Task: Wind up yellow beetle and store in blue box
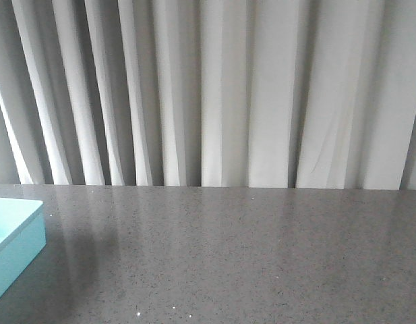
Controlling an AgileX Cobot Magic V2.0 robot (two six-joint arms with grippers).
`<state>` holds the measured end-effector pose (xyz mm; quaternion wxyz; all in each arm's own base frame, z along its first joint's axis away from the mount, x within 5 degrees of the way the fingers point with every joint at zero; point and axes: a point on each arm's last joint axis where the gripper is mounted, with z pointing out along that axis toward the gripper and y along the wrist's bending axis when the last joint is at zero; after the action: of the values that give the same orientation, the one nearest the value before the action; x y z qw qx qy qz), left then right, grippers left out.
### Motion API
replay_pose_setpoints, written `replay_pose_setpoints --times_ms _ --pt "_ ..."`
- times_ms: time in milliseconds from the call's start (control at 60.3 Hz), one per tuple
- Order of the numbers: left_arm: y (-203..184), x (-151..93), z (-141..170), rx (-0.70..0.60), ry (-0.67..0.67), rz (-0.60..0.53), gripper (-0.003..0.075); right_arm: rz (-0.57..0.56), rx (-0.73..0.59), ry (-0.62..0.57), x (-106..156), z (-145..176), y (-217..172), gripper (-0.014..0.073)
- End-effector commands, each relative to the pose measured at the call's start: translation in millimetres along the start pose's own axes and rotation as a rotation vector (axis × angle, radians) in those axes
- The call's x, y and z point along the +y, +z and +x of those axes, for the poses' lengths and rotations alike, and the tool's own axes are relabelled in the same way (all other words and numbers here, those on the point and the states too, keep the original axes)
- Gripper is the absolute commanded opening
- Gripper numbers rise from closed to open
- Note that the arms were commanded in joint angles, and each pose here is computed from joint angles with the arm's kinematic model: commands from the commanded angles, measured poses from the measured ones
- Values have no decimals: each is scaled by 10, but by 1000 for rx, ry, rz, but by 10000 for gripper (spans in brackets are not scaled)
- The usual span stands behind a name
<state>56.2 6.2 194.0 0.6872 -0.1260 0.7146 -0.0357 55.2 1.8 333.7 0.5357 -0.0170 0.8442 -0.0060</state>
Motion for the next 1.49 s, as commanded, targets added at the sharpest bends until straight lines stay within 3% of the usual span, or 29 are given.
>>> replay_pose_setpoints --times_ms 0,282,431,614,714,863,962,1195,1477 --pt "-23 -20 -113 -91 -12 16 -6 9 -84 -3 -9 -126 -31 -7" --pt "-23 -20 -113 -91 -12 16 -6 9 -80 -3 -9 -121 -24 -7" --pt "-23 -20 -113 -91 -12 16 -6 63 -87 -59 -55 -122 -27 -7" --pt "-23 -20 -113 -91 -12 16 -6 64 -30 -65 -50 222 142 -7" --pt "-23 -20 -113 -91 -12 16 -6 79 -137 -82 -48 444 256 -7" --pt "-23 -20 -113 -91 -12 16 -6 92 -459 -83 -29 597 334 -7" --pt "-23 -20 -113 -91 -12 16 -6 93 -528 -79 -21 764 419 -7" --pt "-23 -20 -113 -91 -12 16 -6 49 -413 89 -10 1187 667 -7" --pt "-23 -20 -113 -91 -12 16 -6 49 -384 77 -7 1219 668 -7"
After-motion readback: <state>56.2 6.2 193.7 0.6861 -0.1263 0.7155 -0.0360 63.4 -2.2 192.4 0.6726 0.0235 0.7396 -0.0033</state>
